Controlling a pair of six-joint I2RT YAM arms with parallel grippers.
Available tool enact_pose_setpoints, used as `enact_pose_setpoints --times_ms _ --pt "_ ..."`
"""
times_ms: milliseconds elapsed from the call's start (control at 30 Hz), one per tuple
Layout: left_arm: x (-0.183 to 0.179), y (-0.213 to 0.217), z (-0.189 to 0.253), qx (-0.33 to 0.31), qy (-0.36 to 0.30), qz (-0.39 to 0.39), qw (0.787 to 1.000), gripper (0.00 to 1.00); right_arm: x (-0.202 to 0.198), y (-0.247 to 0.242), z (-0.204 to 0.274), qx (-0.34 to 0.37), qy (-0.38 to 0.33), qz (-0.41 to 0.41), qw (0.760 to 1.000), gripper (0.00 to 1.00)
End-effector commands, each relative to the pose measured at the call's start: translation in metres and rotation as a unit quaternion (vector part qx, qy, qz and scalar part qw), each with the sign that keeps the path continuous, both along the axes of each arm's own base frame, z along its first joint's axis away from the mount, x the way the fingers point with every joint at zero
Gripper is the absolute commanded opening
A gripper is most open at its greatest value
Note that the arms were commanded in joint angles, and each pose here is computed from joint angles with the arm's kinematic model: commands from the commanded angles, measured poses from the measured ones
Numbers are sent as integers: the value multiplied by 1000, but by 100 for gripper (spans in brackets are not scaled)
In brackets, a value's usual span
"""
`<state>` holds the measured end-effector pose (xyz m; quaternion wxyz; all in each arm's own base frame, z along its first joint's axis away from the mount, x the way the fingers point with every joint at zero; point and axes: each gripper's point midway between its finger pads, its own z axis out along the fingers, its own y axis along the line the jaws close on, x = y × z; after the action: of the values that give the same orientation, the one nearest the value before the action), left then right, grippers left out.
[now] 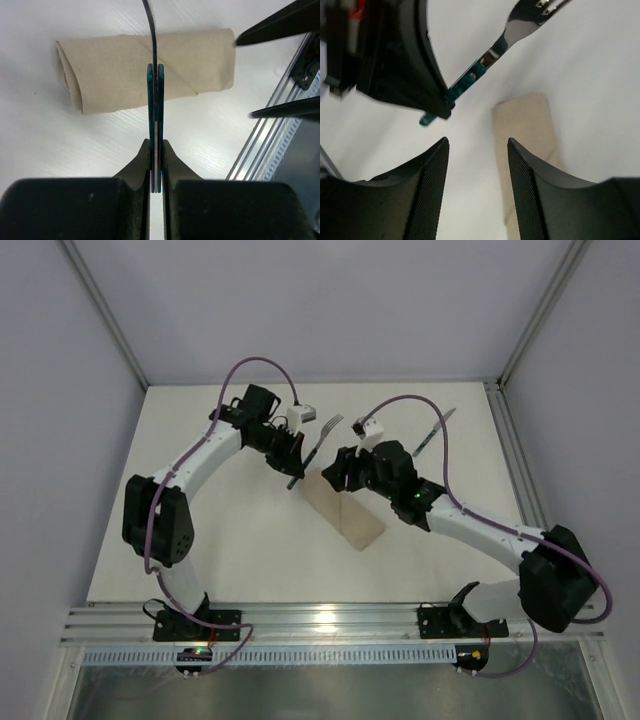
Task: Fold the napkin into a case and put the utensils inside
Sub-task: Pass from the right arm to the left, then pass from the left arm to the right
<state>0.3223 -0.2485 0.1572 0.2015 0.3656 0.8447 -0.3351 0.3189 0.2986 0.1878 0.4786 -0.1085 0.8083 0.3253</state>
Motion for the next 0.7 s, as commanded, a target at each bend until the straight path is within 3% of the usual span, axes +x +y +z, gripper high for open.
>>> enact_pose_setpoints --times_ms 0,33,67,133,167,200,267,300,400,533,667 --pt "-17 4 0 -17 23 -42 999 0 -25 -16 35 -125 -196 130 964 56" --pt "-20 5 -2 -14 29 -48 998 0 -32 -22 30 -152 -216 152 952 56" --pt "-25 7 -1 -12 34 -62 997 0 -37 -28 45 -194 -290 179 920 56" --pt "-32 8 -2 -12 45 -77 996 0 -56 -28 41 -239 -356 253 867 57" --pt "-35 10 -1 -12 41 -90 995 0 -64 -28 49 -256 -405 279 832 58" --pt "-42 12 0 -11 53 -95 994 0 -70 -25 47 -285 -464 317 777 60" --pt "-47 13 -2 -8 59 -106 993 0 -75 -19 43 -309 -503 357 724 63" --pt "-53 14 -3 -5 69 -111 991 0 -74 -14 51 -328 -541 371 680 63" --pt "-63 13 -6 0 80 -124 989 0 -73 6 34 -354 -541 418 638 63" --pt "-74 9 -8 3 90 -139 986 0 -64 31 26 -373 -550 445 601 63" --pt "-78 9 -7 4 91 -145 985 0 -54 43 18 -383 -553 441 595 63"
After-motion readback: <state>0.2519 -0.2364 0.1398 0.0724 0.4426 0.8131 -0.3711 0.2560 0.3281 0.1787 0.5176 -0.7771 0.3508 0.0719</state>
